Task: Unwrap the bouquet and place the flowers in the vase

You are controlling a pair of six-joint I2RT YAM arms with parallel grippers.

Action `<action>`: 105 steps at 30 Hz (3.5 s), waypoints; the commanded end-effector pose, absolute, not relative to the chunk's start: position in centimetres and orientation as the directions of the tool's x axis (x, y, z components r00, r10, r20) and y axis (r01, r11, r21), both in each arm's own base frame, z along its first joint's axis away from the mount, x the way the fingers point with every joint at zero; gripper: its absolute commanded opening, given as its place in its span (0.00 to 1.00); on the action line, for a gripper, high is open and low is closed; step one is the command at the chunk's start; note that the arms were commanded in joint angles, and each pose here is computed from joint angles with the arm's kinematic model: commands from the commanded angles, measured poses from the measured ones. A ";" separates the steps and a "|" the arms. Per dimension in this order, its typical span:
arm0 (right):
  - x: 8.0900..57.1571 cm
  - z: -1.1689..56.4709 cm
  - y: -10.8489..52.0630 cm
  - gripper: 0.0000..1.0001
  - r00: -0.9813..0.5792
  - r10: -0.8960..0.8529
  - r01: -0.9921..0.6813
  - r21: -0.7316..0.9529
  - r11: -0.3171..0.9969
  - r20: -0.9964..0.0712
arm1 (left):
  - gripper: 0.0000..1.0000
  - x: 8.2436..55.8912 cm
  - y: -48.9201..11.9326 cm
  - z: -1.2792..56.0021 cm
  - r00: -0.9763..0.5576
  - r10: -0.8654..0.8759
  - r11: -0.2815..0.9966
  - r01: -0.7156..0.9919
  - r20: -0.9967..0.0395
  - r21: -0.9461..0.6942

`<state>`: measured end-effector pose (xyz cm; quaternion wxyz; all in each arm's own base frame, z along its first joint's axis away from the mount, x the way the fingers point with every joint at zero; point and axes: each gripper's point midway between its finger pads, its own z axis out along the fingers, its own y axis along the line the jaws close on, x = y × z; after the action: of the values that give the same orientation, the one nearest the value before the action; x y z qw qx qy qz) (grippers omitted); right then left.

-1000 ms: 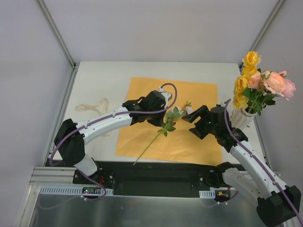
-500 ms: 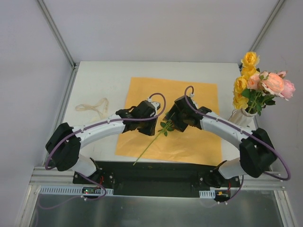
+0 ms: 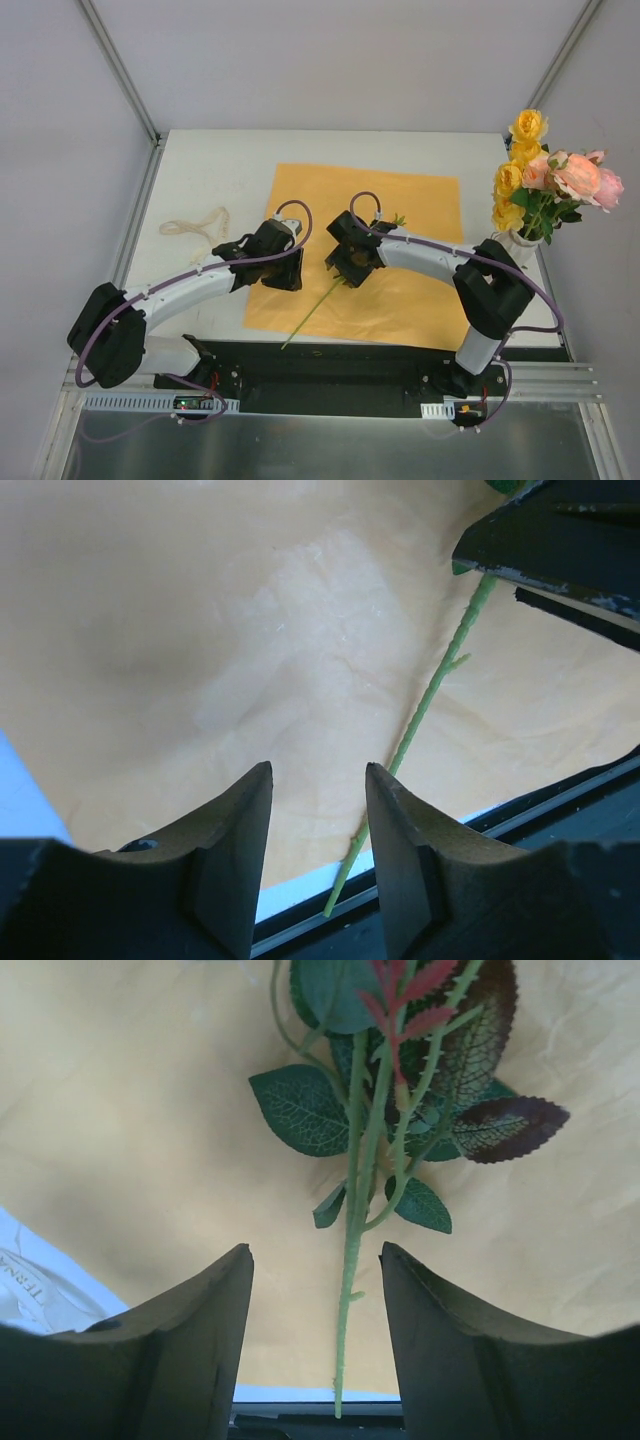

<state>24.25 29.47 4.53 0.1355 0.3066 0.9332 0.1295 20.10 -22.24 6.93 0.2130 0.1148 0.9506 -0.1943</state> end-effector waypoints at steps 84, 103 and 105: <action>18.0 46.2 0.0 0.00 0.389 -0.154 0.052 -0.145 0.988 -0.908 | 0.71 21.0 -26.3 15.4 -0.793 0.055 0.729 0.447 -0.606 -0.519; 21.2 42.5 1.8 0.00 0.253 -0.081 0.048 -0.071 0.996 -0.964 | 0.78 20.3 -27.2 15.9 -0.807 0.064 0.686 0.463 -0.587 -0.561; 19.8 42.7 0.4 0.00 0.276 -0.083 0.061 -0.068 0.996 -0.958 | 0.78 20.5 -27.5 15.8 -0.811 0.071 0.683 0.464 -0.581 -0.564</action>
<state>22.50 2.48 40.84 0.7742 -0.0436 0.6264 -0.0797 19.63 -26.38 13.79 0.2556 0.1508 0.8919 -0.3413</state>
